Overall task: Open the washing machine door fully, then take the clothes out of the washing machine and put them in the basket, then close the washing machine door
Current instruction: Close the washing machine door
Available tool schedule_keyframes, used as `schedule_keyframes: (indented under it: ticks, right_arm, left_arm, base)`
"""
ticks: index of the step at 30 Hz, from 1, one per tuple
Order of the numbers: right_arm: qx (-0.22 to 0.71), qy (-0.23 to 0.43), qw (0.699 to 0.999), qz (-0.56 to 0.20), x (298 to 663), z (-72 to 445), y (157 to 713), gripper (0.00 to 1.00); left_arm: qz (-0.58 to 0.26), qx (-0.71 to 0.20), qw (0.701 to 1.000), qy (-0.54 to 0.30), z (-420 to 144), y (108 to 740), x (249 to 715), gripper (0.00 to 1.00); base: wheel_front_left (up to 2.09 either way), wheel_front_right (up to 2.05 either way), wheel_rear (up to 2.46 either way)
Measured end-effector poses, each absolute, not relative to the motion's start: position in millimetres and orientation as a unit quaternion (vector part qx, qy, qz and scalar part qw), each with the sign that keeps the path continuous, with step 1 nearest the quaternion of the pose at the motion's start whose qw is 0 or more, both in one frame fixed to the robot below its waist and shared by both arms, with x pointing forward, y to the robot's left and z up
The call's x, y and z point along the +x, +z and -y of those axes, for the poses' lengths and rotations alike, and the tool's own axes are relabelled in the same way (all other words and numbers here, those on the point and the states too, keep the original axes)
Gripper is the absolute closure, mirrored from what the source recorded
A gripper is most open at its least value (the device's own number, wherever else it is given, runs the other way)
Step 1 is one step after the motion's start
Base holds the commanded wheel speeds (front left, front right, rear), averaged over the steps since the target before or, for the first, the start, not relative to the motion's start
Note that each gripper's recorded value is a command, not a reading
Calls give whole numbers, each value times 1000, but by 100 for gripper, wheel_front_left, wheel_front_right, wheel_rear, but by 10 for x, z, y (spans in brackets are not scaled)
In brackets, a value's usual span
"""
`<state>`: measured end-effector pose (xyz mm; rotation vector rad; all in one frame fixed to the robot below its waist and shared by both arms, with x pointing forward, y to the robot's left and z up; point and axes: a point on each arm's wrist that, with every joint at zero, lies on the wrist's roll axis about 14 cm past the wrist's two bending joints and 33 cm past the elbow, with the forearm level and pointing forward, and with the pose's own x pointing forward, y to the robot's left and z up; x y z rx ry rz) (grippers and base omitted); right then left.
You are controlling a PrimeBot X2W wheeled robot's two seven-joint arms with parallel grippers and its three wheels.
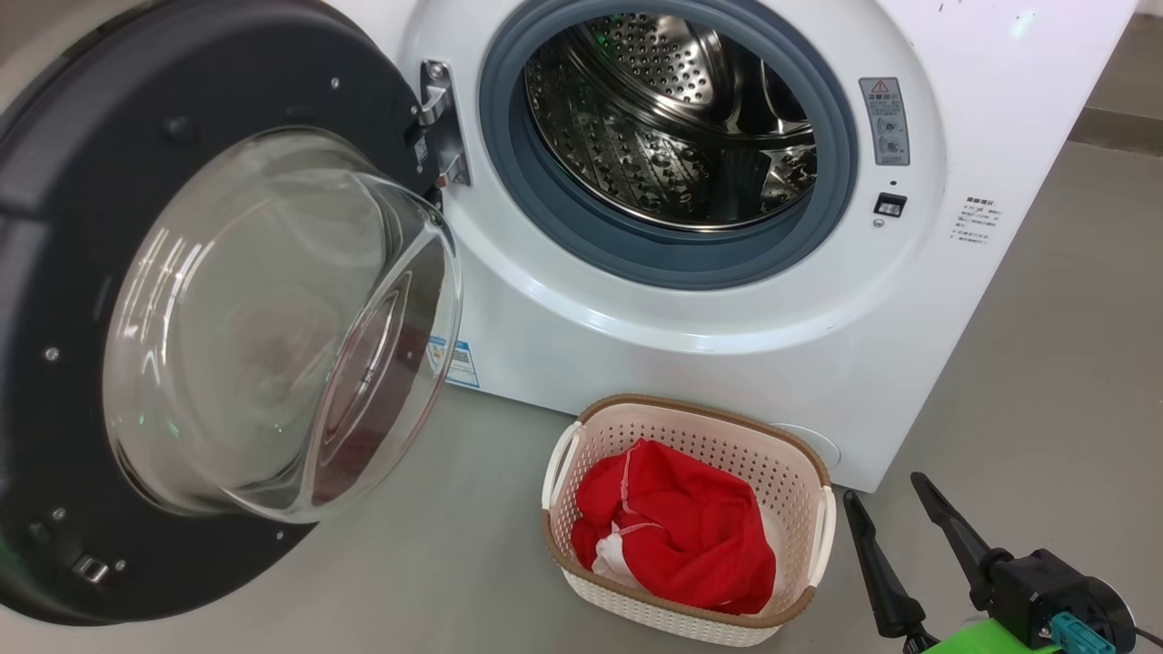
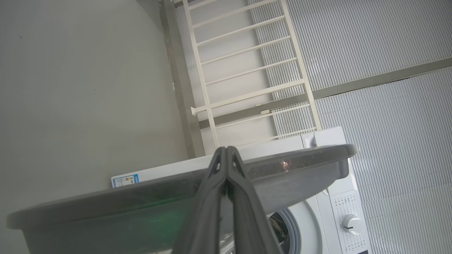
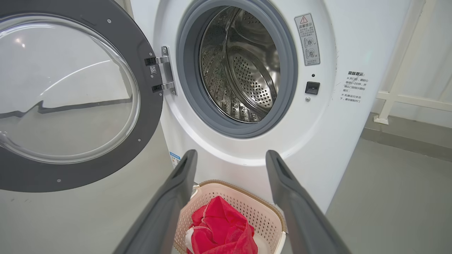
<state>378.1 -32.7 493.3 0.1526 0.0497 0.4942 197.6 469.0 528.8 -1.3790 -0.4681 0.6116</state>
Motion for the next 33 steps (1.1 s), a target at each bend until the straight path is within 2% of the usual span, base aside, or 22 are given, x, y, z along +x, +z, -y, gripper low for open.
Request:
schedule_keyframes:
  ticks: [16, 21, 33]
  right_arm:
    - [75, 243, 967, -24, 3780, 338, 4934, 0]
    - [77, 236, 968, -27, 3787, 381, 4911, 0]
    - [78, 221, 972, -32, 3811, 483, 4863, 0]
  left_arm:
    - [156, -639, 721, 217, -4508, 5312, 2076, 100]
    - [122, -650, 732, 163, -4288, 5331, 2168, 100]
    - [59, -684, 726, 52, -3770, 5394, 2320, 100]
  base:
    - [0, 0, 0]
    - [0, 0, 0]
    - [0, 0, 0]
